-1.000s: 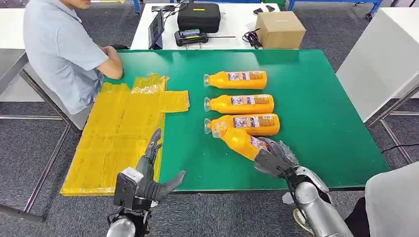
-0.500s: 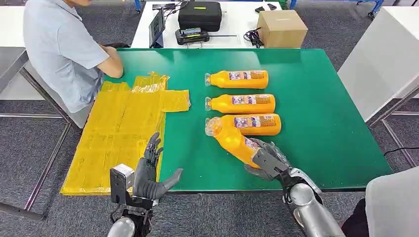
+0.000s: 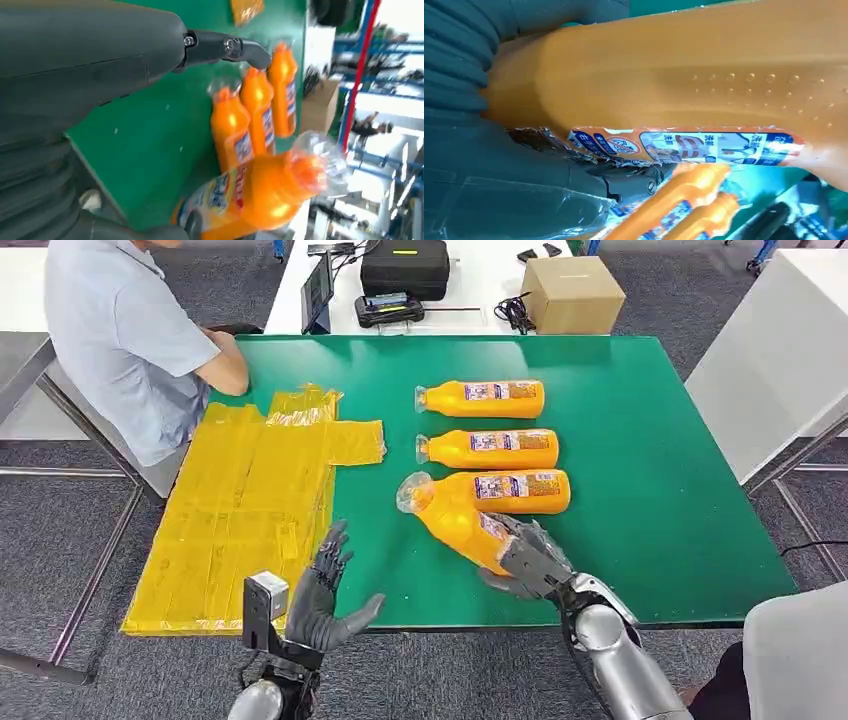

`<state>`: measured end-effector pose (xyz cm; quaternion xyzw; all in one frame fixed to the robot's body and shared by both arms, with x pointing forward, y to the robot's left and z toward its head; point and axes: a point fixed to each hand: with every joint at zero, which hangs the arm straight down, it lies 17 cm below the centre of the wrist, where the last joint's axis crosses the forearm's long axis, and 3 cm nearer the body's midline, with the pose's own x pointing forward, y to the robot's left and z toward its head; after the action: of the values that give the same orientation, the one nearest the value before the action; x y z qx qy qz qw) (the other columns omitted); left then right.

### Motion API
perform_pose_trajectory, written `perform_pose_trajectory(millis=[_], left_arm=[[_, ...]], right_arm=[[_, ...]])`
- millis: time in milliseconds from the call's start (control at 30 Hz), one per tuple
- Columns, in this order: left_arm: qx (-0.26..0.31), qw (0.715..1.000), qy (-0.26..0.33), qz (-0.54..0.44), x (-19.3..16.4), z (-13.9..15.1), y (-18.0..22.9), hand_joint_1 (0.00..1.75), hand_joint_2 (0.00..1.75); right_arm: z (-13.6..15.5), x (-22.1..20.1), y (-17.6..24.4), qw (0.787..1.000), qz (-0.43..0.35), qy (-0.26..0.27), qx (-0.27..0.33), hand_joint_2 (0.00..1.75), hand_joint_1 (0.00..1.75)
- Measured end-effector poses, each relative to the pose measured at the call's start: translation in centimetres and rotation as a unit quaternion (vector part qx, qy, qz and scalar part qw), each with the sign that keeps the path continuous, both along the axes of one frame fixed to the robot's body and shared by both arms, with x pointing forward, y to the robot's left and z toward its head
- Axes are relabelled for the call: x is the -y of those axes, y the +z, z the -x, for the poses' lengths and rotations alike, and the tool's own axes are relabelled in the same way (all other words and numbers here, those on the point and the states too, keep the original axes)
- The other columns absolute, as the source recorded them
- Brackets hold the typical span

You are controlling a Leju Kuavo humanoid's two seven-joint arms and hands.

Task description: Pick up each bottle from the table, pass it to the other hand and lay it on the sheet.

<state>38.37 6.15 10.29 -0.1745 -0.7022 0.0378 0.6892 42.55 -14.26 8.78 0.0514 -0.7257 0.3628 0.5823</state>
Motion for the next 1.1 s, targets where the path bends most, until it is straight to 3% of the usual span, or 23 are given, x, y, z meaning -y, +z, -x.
perform_pose_trajectory(millis=[500, 800, 1100], left_arm=[[-0.054, 0.995, -0.072, 0.051, 3.8, 0.4, -2.1, 0.00, 1.75], [-0.061, 0.996, -0.046, 0.050, 3.5, -0.7, -2.5, 0.00, 1.75], [-0.064, 0.996, -0.048, 0.050, 3.7, -0.6, -2.7, 0.00, 1.75]], right_arm=[[0.6, -4.8, 2.1, 0.997, -0.047, 0.066, 0.008, 1.75, 1.75], [2.2, -8.9, 1.8, 0.994, -0.040, 0.101, 0.010, 1.75, 1.75], [2.5, -9.5, 1.6, 0.993, -0.040, 0.107, 0.007, 1.75, 1.75]])
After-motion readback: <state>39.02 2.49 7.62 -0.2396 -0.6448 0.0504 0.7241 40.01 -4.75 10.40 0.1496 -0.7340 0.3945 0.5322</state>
